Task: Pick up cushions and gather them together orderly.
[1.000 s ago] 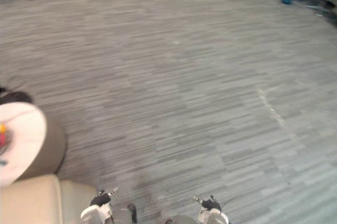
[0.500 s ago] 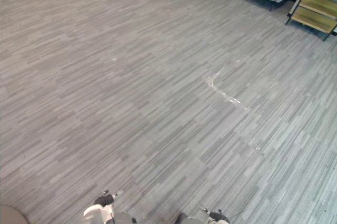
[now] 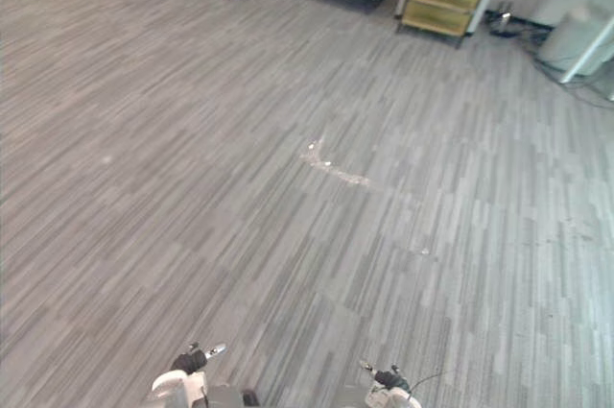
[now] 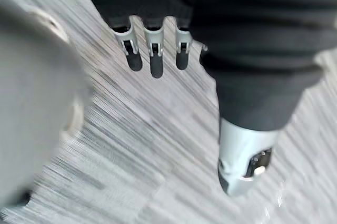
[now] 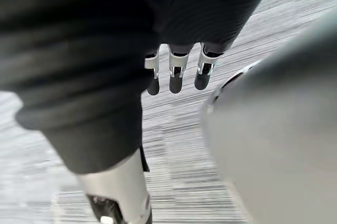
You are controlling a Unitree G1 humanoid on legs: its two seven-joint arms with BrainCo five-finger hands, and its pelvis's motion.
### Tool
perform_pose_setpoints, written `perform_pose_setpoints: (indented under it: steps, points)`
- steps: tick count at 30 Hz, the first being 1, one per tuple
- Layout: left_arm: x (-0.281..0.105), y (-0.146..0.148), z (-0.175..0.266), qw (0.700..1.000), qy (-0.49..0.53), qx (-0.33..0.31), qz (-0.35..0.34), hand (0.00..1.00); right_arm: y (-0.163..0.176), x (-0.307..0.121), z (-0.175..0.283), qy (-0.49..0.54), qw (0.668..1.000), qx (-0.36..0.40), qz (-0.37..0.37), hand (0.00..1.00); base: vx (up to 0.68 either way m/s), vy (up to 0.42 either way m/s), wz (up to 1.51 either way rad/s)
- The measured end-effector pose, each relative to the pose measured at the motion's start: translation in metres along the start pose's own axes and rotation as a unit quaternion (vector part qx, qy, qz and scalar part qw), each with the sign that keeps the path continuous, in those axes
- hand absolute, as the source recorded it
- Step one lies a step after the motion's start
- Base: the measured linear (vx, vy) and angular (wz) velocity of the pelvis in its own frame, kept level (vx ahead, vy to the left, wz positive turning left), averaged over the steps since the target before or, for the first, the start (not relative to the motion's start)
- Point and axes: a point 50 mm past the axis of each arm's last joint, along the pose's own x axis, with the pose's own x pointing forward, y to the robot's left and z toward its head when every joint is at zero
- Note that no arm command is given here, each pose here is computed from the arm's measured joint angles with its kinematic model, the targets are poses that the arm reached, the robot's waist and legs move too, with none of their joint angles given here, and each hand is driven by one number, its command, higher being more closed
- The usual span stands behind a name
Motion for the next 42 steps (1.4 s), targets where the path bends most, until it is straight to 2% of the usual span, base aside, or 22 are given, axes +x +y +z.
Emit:
perform_pose_setpoints:
  steps: [8,11,14,21,26,34,37,42]
  points:
    - [-0.001,-0.006,-0.013,0.999,0.028,0.020,-0.007,0.00,-0.017,0.007,0.021,-0.010,1.000,-0.002,-0.023,0.00,0.50,-0.133,-0.13]
    - [0.000,-0.010,-0.004,1.000,0.010,-0.026,-0.001,0.00,-0.012,0.005,0.009,0.004,1.000,0.004,-0.020,0.00,0.48,-0.205,-0.11]
    - [0.001,-0.014,0.009,0.999,-0.018,-0.027,-0.008,0.00,-0.003,0.004,0.009,0.000,1.000,-0.018,-0.005,0.00,0.35,-0.071,-0.37]
    - [0.000,-0.020,0.015,0.998,-0.036,-0.042,-0.012,0.00,0.006,0.003,0.009,-0.004,1.000,-0.007,0.005,0.00,0.38,0.114,-0.50]
    - [0.001,-0.004,0.015,0.999,-0.028,-0.026,0.004,0.00,0.022,-0.002,-0.002,0.003,0.999,-0.020,0.032,0.00,0.45,0.254,-1.08]
    - [0.001,-0.014,0.004,1.000,-0.001,0.003,-0.013,0.00,-0.005,0.002,0.003,0.001,1.000,0.005,-0.007,0.00,0.48,0.027,0.29]
    - [0.000,-0.004,-0.005,1.000,0.013,0.012,-0.001,0.00,-0.016,0.002,-0.002,0.016,0.999,0.017,-0.024,0.00,0.57,-0.272,0.43]
    - [-0.003,-0.011,-0.013,0.999,0.017,-0.029,-0.005,0.00,-0.023,0.004,0.006,0.008,0.999,0.007,-0.034,0.00,0.50,-0.261,-0.24]
